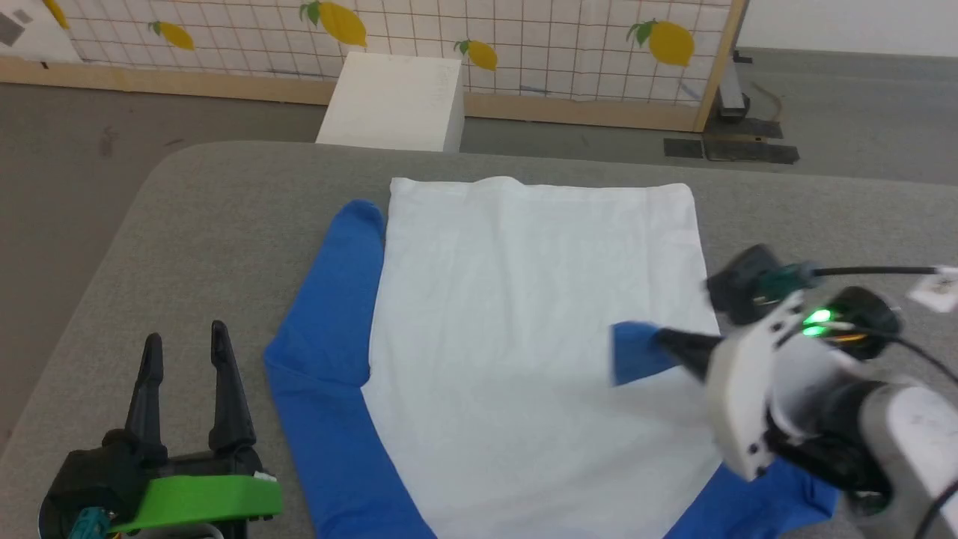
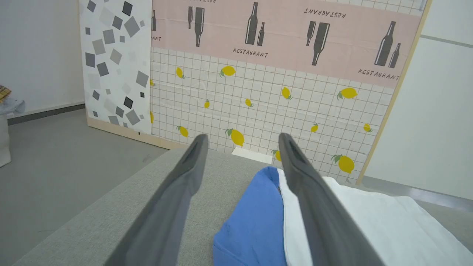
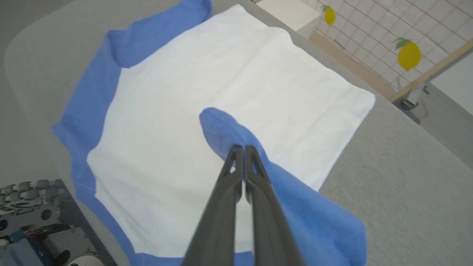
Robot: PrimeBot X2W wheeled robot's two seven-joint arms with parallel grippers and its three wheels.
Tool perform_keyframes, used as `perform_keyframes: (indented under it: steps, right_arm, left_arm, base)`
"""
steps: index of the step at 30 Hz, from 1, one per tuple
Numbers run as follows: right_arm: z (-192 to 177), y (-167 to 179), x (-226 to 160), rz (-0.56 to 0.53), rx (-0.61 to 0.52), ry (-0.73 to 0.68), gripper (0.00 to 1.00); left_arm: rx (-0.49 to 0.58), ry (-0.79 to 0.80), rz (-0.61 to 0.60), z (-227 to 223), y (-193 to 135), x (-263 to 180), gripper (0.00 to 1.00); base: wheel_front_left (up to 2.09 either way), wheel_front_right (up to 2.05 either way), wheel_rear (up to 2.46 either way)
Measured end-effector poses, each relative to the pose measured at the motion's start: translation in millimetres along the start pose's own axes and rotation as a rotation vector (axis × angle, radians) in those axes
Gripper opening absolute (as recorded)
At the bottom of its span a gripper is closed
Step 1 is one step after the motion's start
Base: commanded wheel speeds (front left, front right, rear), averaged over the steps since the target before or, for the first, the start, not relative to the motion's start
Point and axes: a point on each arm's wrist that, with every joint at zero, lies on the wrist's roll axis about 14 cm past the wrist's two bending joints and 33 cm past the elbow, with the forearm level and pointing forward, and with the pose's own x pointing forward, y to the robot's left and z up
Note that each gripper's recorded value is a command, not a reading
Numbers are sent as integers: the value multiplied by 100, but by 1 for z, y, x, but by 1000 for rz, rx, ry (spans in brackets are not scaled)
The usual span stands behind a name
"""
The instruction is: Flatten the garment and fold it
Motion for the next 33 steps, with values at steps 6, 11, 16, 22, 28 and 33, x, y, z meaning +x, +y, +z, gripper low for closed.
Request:
perform_keyframes:
  steps: [6,11,16,22,28,33]
  right_arm:
    - [-2,69,26,223,-43,41,0]
    - [-19,104,37,330,-79,106,0]
    - [-47,136,54,418,-70,174,0]
    - [-46,175,79,500,-1,148,0]
    - [-51,191,93,538,3,165,0]
    - [-67,192,100,539,5,211,75]
  left_arm:
    - [5,-1,20,3,8,-7,100]
    - [11,-8,40,7,15,-13,100]
    - [20,6,59,4,21,-17,100]
    - [15,35,57,-6,19,-13,100]
    - [9,59,64,-14,19,-12,100]
    - [4,67,70,-17,20,-12,100]
  base:
    - [0,0,0]
    - [0,0,0]
    - [0,0,0]
    - [0,0,0]
    - [0,0,0]
    - [0,0,0]
